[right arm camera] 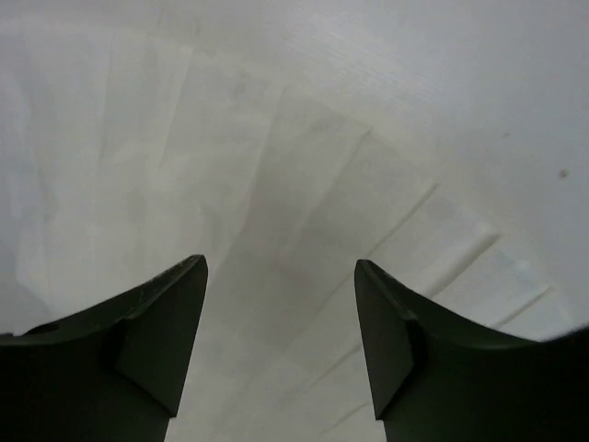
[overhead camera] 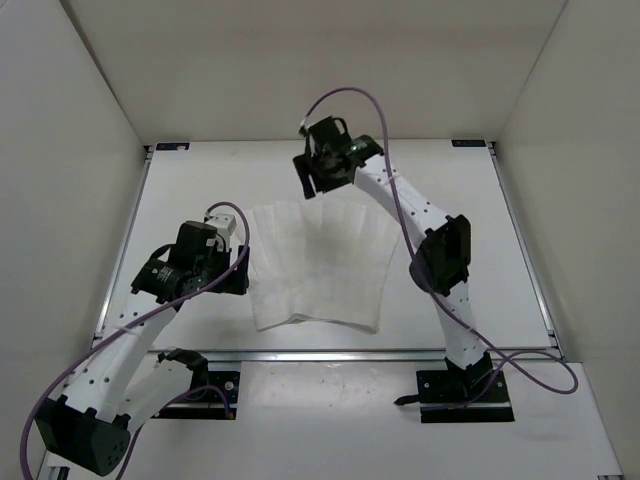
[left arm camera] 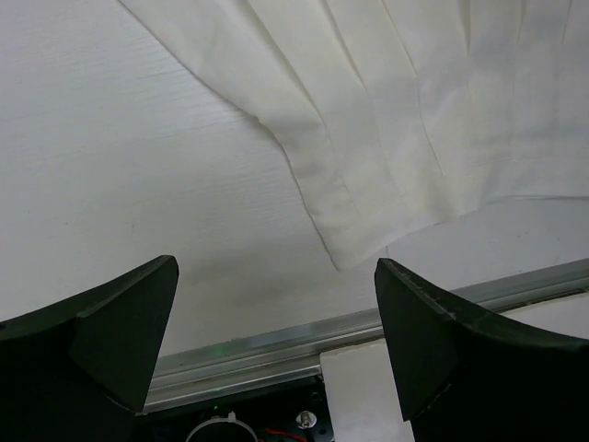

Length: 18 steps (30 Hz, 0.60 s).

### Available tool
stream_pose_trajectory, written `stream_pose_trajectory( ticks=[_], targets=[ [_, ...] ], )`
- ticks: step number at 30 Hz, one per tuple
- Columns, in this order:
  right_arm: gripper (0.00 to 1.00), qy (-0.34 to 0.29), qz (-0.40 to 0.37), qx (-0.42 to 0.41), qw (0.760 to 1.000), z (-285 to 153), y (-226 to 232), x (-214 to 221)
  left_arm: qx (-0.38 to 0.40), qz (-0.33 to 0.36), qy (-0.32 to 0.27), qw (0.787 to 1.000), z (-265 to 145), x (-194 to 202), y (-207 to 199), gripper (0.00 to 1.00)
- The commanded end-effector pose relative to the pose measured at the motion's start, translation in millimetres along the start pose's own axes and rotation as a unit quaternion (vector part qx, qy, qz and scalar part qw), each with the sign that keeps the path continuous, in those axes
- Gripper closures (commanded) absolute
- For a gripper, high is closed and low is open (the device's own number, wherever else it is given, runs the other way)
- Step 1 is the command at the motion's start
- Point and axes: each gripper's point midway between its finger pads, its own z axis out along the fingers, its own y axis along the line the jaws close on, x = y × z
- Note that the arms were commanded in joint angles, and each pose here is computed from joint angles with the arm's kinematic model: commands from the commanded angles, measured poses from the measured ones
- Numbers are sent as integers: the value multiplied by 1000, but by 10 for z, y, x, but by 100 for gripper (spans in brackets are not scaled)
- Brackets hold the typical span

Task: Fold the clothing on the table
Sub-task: Flatten the skirt out

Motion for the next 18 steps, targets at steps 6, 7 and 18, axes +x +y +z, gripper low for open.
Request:
stream_pose_trajectory(
  ticks=[6, 7, 18],
  targets=[
    [72, -198, 53, -80, 976, -1269, -11, 512, -9, -6, -5, 1000, -4, -22, 40, 1],
    [73, -225, 50, -89, 969, -1496, -15, 497, 0, 0, -7, 1000, -17, -15, -6, 1],
    [51, -59, 178, -64, 980, -1242, -236, 2420, 60, -18, 11, 998, 146, 15, -333, 26]
  ],
)
